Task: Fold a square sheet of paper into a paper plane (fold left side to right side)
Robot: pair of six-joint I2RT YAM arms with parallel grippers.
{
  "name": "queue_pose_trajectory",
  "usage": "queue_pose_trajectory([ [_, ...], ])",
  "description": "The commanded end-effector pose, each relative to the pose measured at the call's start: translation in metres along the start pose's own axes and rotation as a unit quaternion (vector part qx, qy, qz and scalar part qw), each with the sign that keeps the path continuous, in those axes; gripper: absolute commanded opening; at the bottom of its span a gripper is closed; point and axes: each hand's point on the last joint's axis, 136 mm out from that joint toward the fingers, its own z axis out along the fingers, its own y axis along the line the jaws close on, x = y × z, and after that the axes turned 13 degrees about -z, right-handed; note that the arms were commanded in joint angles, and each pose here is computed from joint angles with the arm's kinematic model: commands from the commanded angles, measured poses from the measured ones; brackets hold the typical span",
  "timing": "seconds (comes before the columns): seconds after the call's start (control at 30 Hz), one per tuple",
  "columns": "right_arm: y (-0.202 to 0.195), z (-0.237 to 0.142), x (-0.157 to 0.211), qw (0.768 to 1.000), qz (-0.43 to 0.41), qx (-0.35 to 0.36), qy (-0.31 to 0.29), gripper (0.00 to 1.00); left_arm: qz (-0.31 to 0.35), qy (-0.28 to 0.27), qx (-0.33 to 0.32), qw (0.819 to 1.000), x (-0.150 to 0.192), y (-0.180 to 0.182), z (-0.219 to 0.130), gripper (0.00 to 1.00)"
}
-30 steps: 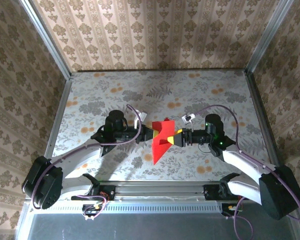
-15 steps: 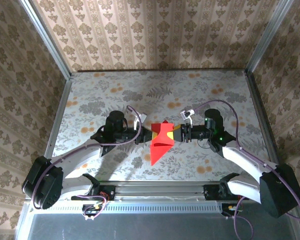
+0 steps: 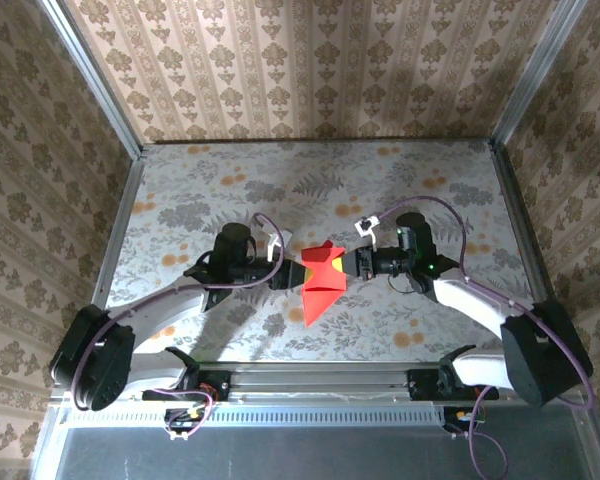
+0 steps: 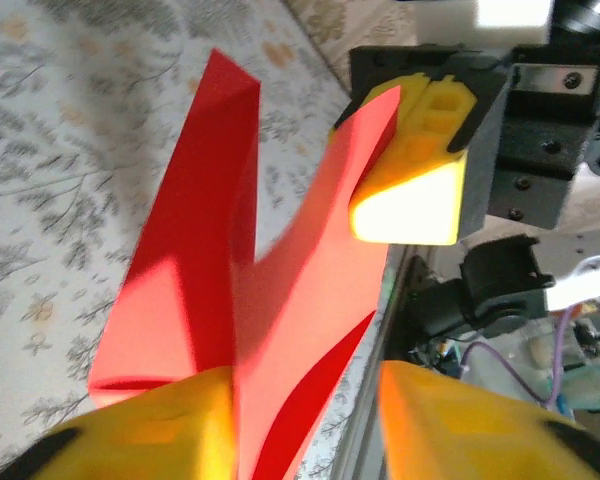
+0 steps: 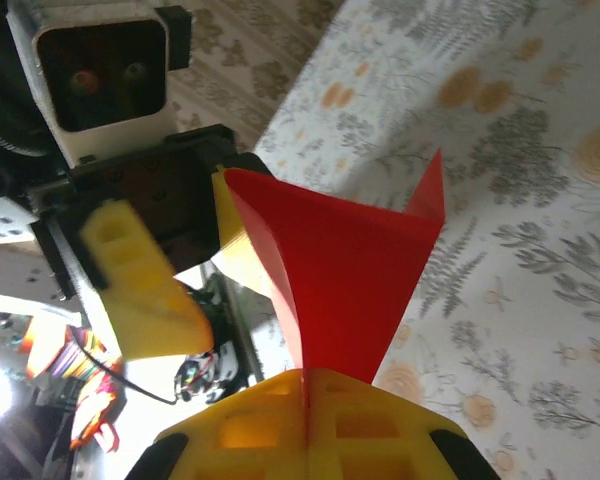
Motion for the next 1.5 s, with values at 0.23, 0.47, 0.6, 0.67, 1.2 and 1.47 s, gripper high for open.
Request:
queue_pose_trajectory([
  [0.23,-0.086,0.014,0.038,0.988,0.119,0.090,0.044,0.00,-0.043,-0.008,-0.149,0.988,0.005,0.080,-0.003,0.48],
  [0.47,-0.091,0.009,0.047,0.969,0.197,0.125,0.077,0.00,0.058,-0.009,-0.212,0.975,0.016,0.052,-0.017,0.49],
  [0.6,-0.092,0.008,0.052,0.953,0.255,0.137,0.086,0.00,0.107,-0.005,-0.241,0.965,0.030,0.036,-0.013,0.50],
  [0.67,-0.093,0.008,0.053,0.947,0.275,0.140,0.088,0.00,0.129,0.001,-0.256,0.958,0.038,0.031,-0.008,0.50],
  [1.2,-0.102,0.011,0.058,0.925,0.331,0.158,0.097,0.00,0.239,0.096,-0.366,0.894,0.069,0.025,0.078,0.53],
  [1.47,-0.103,0.013,0.056,0.923,0.338,0.155,0.098,0.00,0.267,0.140,-0.447,0.842,0.077,0.049,0.089,0.54],
])
